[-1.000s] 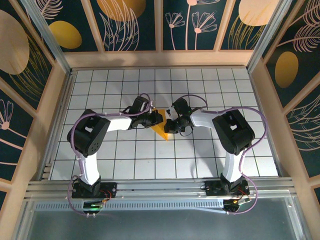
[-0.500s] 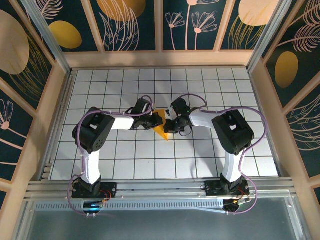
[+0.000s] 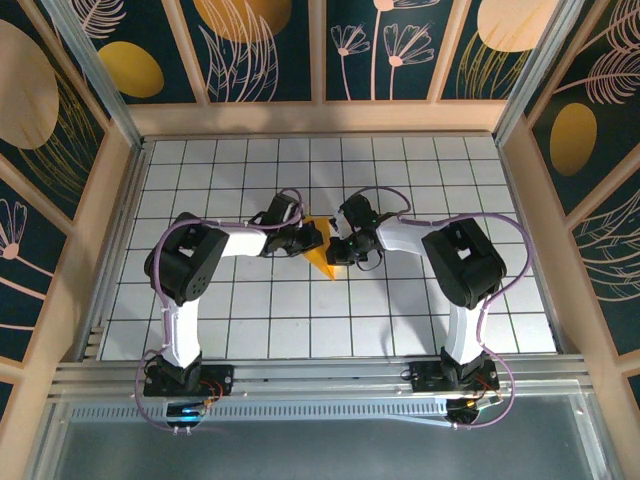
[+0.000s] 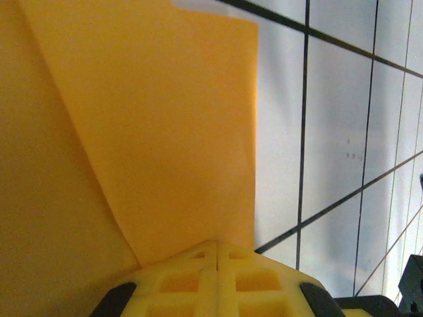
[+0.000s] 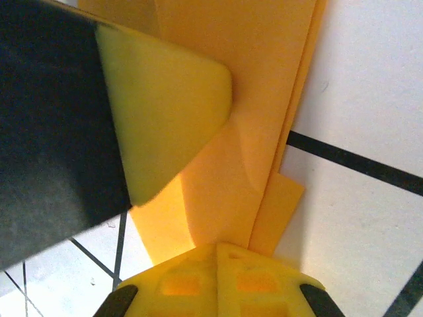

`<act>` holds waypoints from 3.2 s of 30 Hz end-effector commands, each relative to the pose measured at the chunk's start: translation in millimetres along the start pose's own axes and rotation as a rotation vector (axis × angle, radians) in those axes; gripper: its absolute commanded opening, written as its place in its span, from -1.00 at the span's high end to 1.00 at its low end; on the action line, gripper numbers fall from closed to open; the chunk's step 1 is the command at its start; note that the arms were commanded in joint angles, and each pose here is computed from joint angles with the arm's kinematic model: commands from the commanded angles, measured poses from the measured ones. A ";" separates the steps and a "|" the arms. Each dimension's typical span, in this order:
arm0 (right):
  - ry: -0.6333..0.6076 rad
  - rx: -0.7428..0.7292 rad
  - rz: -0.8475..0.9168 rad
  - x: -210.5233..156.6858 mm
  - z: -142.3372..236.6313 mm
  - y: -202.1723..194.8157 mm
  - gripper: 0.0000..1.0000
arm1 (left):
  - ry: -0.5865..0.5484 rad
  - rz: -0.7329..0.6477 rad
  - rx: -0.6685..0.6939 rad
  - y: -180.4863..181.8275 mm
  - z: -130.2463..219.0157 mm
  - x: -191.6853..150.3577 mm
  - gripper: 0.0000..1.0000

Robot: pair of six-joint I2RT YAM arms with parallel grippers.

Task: Fold a paper plane with a square sheet of paper (fold left side to right side)
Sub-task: Fourth fold the wing at the center of the table.

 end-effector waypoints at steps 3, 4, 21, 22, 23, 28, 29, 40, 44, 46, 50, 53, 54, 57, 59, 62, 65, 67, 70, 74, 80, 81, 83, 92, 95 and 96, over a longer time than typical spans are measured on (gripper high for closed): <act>0.196 -0.246 -0.061 -51.4 -26.0 -49.6 1.00 | -0.072 0.018 0.102 28.3 3.0 28.1 0.88; 0.198 -0.247 -0.061 -51.5 -26.3 -49.8 1.00 | -0.077 0.017 0.105 29.7 3.3 31.7 0.88; 0.216 -0.248 -0.064 -52.7 -28.5 -50.5 1.00 | -0.118 0.011 0.168 47.1 -2.3 77.2 0.85; 0.218 -0.249 -0.066 -53.0 -28.6 -51.1 1.00 | -0.120 0.011 0.170 47.0 -2.8 79.3 0.85; 0.217 -0.252 -0.065 -52.5 -28.2 -51.0 1.00 | -0.122 0.009 0.171 46.3 -3.2 81.6 0.84; 0.223 -0.257 -0.064 -53.9 -28.4 -52.1 1.00 | -0.142 0.009 0.176 46.6 -4.2 93.5 0.83; 0.226 -0.256 -0.065 -54.6 -28.6 -52.2 1.00 | -0.145 0.008 0.176 46.2 -4.3 95.9 0.83; 0.232 -0.254 -0.065 -56.3 -30.1 -52.1 1.00 | -0.166 0.011 0.171 46.1 -6.7 117.3 0.80; 0.233 -0.253 -0.065 -56.5 -29.8 -51.8 1.00 | -0.172 0.018 0.173 49.1 -8.3 123.7 0.80; 0.235 -0.255 -0.063 -56.8 -29.8 -52.1 1.00 | -0.177 0.027 0.173 51.9 -8.8 128.1 0.80; 0.233 -0.255 -0.063 -55.8 -29.3 -51.9 1.00 | -0.189 0.040 0.169 54.6 -8.4 137.7 0.80; 0.235 -0.256 -0.061 -55.8 -29.6 -52.2 1.00 | -0.193 0.044 0.168 55.7 -8.3 144.5 0.79; 0.235 -0.257 -0.062 -55.5 -29.5 -52.1 1.00 | -0.196 0.045 0.166 55.5 -8.2 147.4 0.79; 0.237 -0.258 -0.060 -54.9 -29.9 -52.2 1.00 | -0.198 0.045 0.166 56.3 -9.4 154.1 0.78; 0.236 -0.258 -0.059 -55.0 -29.7 -51.8 1.00 | -0.200 0.051 0.167 58.3 -10.7 158.0 0.78; 0.236 -0.256 -0.058 -54.6 -29.1 -51.3 1.00 | -0.206 0.061 0.168 61.7 -11.5 166.0 0.78; 0.234 -0.257 -0.056 -53.7 -28.1 -51.5 1.00 | -0.213 0.060 0.166 60.8 -10.2 172.0 0.78; 0.232 -0.259 -0.053 -53.5 -27.6 -51.2 1.00 | -0.224 0.054 0.169 59.5 -6.6 176.7 0.78; 0.229 -0.256 -0.052 -52.1 -27.2 -50.9 1.00 | -0.240 0.044 0.160 53.4 1.1 184.4 0.77; 0.226 -0.262 -0.054 -50.4 -25.6 -52.1 1.00 | -0.268 0.017 0.146 39.9 18.6 191.5 0.71; 0.228 -0.269 -0.057 -49.9 -25.5 -53.8 1.00 | -0.328 -0.027 0.148 21.9 50.4 186.6 0.63; 0.228 -0.270 -0.058 -50.2 -25.4 -53.8 1.00 | -0.335 -0.032 0.142 20.3 54.3 184.7 0.63; 0.229 -0.271 -0.060 -50.6 -25.7 -54.1 1.00 | -0.347 -0.033 0.121 15.9 63.3 177.4 0.63; 0.227 -0.266 -0.060 -52.7 -26.2 -54.0 1.00 | -0.260 -0.004 -0.031 10.0 76.6 113.7 0.72; 0.227 -0.268 -0.059 -52.2 -26.4 -54.6 1.00 | -0.188 -0.011 -0.066 3.4 62.2 93.9 0.74; 0.223 -0.265 -0.057 -51.0 -26.1 -53.6 1.00 | -0.163 -0.019 -0.075 -0.1 56.0 88.3 0.74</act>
Point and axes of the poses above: each hand's point on the last joint's axis, 136 mm out from that joint toward the fingers, its own z axis back along the fingers, its own y axis along the line the jaws close on, x = y × z, the point moved 6 cm from there along z, back along the fingers, and after that the axes turned 4 degrees about z, right-handed, at the moved point
